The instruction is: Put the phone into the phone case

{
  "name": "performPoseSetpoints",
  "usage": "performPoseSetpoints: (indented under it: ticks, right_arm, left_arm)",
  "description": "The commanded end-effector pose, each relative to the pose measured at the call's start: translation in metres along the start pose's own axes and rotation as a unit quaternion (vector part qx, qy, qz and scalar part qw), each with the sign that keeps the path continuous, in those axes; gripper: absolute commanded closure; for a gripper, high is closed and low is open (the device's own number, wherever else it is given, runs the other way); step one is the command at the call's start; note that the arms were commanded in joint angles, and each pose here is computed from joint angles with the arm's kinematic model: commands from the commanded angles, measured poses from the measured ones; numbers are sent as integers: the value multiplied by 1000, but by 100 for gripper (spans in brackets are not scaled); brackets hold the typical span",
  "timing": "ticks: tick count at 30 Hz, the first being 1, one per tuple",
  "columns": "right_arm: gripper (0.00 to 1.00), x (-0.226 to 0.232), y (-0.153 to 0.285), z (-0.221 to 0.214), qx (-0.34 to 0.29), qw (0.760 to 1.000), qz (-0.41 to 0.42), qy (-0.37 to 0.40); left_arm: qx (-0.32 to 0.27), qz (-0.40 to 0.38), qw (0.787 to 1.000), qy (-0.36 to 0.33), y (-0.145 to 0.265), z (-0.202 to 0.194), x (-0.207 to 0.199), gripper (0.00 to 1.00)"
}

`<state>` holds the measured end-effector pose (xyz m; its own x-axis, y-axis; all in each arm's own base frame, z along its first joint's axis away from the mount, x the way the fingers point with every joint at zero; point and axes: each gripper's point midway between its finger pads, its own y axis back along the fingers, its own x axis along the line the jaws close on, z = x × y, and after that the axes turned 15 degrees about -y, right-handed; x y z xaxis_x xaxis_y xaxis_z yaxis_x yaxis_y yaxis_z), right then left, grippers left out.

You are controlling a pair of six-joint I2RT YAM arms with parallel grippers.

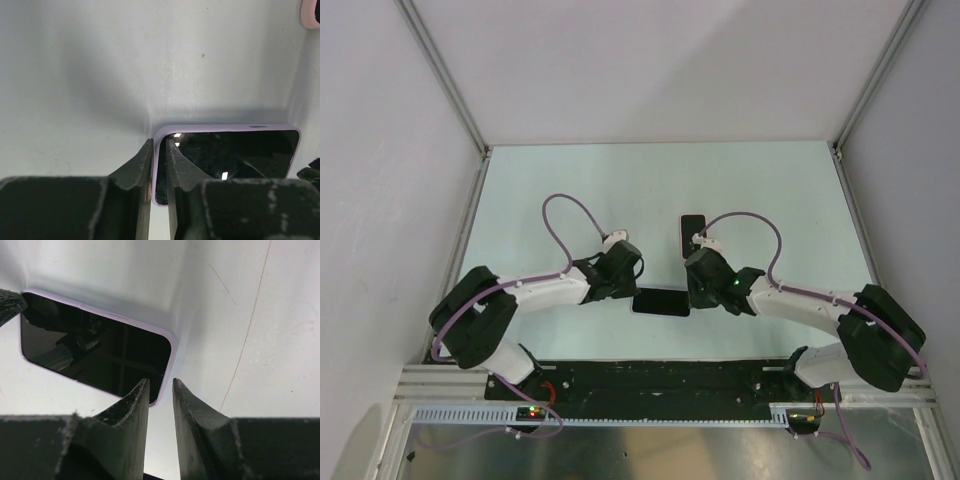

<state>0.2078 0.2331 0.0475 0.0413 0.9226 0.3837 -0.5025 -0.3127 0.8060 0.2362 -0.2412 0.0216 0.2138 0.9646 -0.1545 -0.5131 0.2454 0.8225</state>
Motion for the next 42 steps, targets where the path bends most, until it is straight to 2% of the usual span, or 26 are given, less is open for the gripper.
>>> performPoseSetpoints:
  ticks: [1, 10, 17, 33, 37, 42]
  right_arm:
    - [69, 6, -10, -4, 3, 1000, 4, -6]
    - [70, 3, -19, -11, 12, 1000, -5, -1]
    - [71, 2, -20, -14, 13, 1000, -7, 1]
    - [71, -12, -23, -28, 20, 1000, -13, -4]
    - [71, -11, -23, -31, 22, 1000, -11, -2]
    - [71, -8, -20, -31, 23, 1000, -3, -1]
  left_arm:
    - [96, 53, 994, -30, 5, -60, 35, 81]
    - [103, 59, 993, -29, 6, -66, 38, 82]
    - [132, 83, 987, -32, 2, -82, 44, 86]
    - [226, 137, 964, -24, -7, -155, 63, 90]
    - [228, 127, 965, -13, -8, -161, 61, 90]
    - [210, 106, 972, 8, -6, -148, 54, 92]
